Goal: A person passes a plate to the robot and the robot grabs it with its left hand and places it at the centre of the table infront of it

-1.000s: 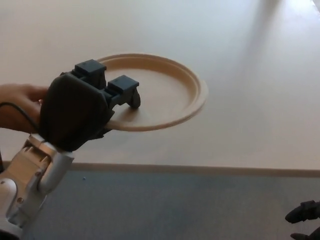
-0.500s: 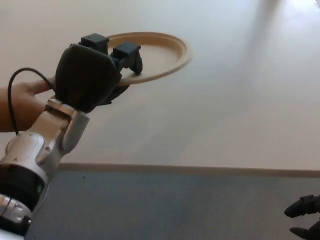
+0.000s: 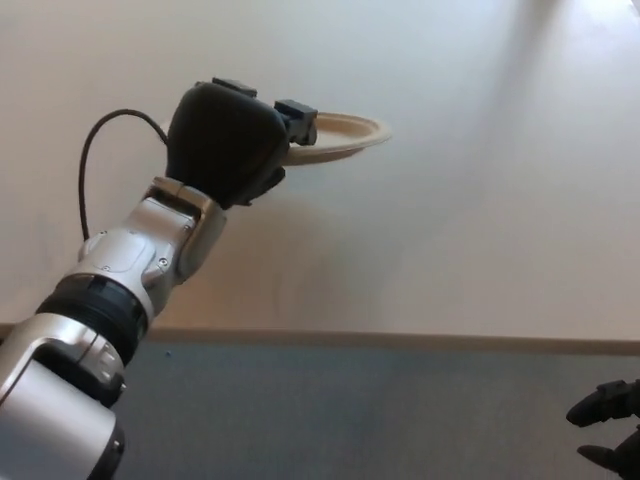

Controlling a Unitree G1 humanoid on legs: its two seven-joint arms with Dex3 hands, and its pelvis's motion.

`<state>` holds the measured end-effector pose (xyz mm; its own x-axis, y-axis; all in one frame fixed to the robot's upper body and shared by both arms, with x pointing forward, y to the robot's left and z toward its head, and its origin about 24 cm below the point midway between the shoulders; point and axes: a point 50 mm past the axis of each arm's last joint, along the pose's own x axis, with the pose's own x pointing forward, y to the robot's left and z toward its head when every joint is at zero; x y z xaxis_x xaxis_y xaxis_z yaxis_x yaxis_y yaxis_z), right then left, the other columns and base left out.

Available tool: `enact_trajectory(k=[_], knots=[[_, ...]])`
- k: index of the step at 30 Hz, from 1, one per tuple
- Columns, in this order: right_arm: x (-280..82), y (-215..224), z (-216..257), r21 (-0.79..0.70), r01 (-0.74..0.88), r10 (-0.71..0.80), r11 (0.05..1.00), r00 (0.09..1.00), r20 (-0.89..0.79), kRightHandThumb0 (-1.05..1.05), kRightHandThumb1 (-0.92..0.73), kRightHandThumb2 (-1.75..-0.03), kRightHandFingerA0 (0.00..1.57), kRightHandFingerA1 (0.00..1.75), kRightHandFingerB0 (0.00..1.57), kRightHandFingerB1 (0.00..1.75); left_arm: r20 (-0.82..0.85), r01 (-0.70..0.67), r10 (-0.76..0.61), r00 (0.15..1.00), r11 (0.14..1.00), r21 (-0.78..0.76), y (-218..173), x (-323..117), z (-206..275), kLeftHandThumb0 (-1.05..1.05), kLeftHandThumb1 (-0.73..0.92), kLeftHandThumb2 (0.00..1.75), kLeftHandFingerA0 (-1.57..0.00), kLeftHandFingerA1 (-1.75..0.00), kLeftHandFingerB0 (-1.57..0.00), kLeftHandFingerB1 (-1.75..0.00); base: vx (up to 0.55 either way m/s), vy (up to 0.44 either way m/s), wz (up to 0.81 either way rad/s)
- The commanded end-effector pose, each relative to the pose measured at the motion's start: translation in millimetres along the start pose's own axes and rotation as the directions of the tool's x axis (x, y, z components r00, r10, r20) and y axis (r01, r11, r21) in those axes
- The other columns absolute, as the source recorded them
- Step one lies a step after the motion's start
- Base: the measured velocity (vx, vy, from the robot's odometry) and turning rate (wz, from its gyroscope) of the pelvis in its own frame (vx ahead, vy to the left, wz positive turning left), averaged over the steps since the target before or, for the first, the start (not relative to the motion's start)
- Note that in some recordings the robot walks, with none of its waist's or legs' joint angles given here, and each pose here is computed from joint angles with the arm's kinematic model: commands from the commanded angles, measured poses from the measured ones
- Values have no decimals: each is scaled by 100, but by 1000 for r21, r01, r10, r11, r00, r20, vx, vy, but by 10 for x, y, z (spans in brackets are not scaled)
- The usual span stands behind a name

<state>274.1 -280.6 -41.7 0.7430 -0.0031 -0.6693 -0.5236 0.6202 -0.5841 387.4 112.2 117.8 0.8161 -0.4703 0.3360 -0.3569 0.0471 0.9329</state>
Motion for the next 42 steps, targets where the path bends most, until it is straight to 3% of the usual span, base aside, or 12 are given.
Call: enact_trajectory(k=[1, 16, 18, 19, 23, 26, 28, 29, 30, 36, 38, 42], knots=[[-14, -38, -5, -14, 8, -8, 1000, 1000, 2, -58, -66, -59, 58, 60, 46, 48, -5, 105, -105, 994, 994, 7, -113, 5, 76, -43, 52, 76, -99, -129, -74, -59, 0, 0, 0], [-16, -74, 18, -14, 12, -11, 1000, 1000, 13, -58, -64, -59, 60, 61, 46, 48, -122, 311, -320, 939, 946, -89, -370, -148, 70, -26, 62, 61, -73, -152, -74, -82, 0, 0, 0], [5, -124, 89, -11, 23, -22, 1000, 999, 23, -58, -64, -59, 61, 61, 47, 48, -151, 316, -330, 932, 942, -111, -325, -110, 6, -26, 59, 60, -76, -148, -76, -67, 0, 0, 0], [9, -129, 96, -6, 24, -24, 1000, 1000, 20, -57, -64, -59, 60, 61, 47, 47, -175, 346, -373, 911, 923, -169, -316, -95, -27, -31, 62, 59, -85, -110, -68, -45, 0, 0, 0], [17, -124, 104, -12, 25, -24, 1000, 1000, 17, -56, -63, -58, 60, 59, 46, 47, -208, 370, -408, 889, 908, -197, -275, -56, -78, -35, 73, 62, -87, -88, -50, -37, 0, 0, 0], [9, -106, 84, -16, 19, -18, 1000, 1000, 22, -56, -63, -58, 58, 61, 46, 48, -232, 449, -497, 836, 863, -231, -243, 4, -84, -47, 63, 59, -49, -39, -33, -31, 0, 0, 0], [0, -72, 44, -16, 9, -9, 1000, 1000, 17, -56, -64, -58, 58, 61, 46, 48, -232, 474, -533, 814, 839, -266, -258, 1, -61, -61, 49, 78, -33, -45, -26, -41, 0, 0, 0], [-3, -62, 34, -16, 6, -5, 1000, 1000, 16, -58, -63, -58, 58, 61, 47, 48, -232, 494, -563, 793, 818, -296, -255, 12, -53, -33, 25, 85, 0, -48, 0, -46, 0, 0, 0], [-1, -79, 46, -16, 9, -9, 1000, 1000, 16, -57, -62, -58, 59, 61, 47, 48, -232, 528, -610, 758, 782, -332, -225, 55, -52, -71, 43, 71, -8, -29, -11, -34, 0, 0, 0], [1, -101, 59, -20, 15, -15, 1000, 1000, 16, -58, -63, -58, 59, 61, 47, 48, -183, 638, -733, 655, 666, -385, -209, 103, -9, -65, 35, 82, 0, -14, 0, -19, 0, 0, 0], [-22, -58, -11, -22, 5, -5, 1000, 1000, 8, -58, -63, -58, 59, 62, 47, 48, -137, 681, -798, 587, 578, -450, -295, 50, 64, -86, 44, 62, 0, -10, 0, -10, 0, 0, 0], [-23, -60, -9, -17, 10, -10, 1000, 1000, 10, -57, -63, -59, 60, 62, 48, 49, -115, 705, -840, 530, 512, -492, -313, 28, 72, -83, 44, 88, 0, -1, 0, 0, 0, 0, 0]])
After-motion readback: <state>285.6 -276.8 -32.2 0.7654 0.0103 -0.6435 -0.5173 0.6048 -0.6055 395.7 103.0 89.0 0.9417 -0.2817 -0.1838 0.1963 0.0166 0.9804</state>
